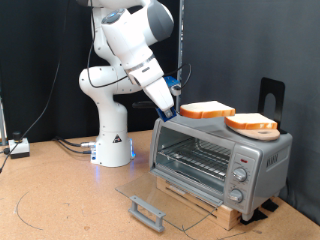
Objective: Make a piece of toast with the oven
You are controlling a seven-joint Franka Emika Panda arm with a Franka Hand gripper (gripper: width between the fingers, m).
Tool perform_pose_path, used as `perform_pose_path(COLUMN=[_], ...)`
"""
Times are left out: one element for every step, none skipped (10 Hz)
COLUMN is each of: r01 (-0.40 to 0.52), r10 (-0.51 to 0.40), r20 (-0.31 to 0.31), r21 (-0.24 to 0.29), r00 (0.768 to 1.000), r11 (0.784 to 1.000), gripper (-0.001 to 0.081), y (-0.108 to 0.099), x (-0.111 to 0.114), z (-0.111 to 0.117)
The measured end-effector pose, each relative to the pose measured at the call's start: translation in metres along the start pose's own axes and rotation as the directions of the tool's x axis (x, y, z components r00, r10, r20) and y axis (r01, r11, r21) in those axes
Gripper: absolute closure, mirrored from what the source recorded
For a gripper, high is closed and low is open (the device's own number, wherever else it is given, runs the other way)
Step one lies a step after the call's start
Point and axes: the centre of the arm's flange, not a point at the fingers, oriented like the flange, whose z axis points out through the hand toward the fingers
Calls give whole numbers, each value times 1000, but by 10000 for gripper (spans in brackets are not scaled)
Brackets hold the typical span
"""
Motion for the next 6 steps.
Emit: perform_pose_path(r01=[26,43,45,44,42,37], r10=[-26,-43,-45,-45,-44,-38], r20=[-6,-2,5,21,32,38], r21=[4,20,35,45,43,27], r00=[1000,999,999,999,999,999], r11=[1000,999,998,998,998,999], gripper=[411,411,411,411,411,411], y=[6,15,24,32,40,49], x=[-6,-18,-30,-42,-52,-63], z=[-4,-10,-19,-28,-38,-47])
